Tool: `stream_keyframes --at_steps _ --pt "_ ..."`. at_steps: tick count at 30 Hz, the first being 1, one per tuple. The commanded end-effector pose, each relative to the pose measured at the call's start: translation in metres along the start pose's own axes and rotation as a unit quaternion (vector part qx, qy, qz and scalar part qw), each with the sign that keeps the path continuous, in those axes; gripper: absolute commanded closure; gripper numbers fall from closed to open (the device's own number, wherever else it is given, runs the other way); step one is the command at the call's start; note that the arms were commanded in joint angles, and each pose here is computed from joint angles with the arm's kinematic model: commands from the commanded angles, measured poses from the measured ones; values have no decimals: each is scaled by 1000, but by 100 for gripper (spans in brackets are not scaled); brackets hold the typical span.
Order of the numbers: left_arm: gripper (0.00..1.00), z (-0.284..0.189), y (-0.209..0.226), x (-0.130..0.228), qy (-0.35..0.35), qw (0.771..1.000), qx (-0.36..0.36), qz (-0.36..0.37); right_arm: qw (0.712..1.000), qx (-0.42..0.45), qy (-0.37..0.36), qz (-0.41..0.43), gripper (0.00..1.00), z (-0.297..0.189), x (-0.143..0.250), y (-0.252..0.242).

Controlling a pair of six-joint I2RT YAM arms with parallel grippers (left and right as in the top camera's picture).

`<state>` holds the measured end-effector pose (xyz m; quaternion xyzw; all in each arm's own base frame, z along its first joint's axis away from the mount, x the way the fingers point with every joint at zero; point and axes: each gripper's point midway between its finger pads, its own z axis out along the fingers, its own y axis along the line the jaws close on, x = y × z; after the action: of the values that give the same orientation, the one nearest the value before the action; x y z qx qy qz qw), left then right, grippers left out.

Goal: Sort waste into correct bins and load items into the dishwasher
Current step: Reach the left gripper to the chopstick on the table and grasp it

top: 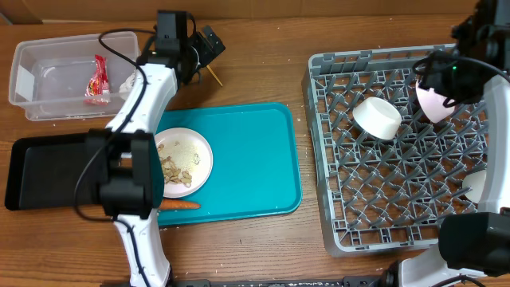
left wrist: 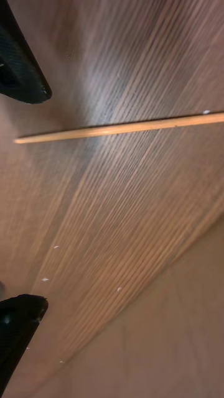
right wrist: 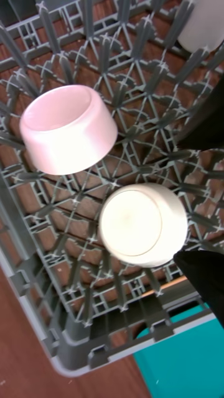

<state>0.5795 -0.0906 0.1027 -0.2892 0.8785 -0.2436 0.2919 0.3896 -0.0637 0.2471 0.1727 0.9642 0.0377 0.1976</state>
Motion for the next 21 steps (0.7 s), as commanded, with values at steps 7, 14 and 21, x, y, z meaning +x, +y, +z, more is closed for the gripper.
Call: stream_keyframes --at_steps 7,14,21 --pt "0 38 49 7 -10 997 -66 -45 999 -34 -35 -3 43 -10 -17 9" --pt "10 37 44 -1 -23 998 -63 -4 999 -36 -20 -1 44 4 -17 9" --pt "14 38 45 2 -43 995 -89 3 999 -42 -16 -1 44 6 -16 12"
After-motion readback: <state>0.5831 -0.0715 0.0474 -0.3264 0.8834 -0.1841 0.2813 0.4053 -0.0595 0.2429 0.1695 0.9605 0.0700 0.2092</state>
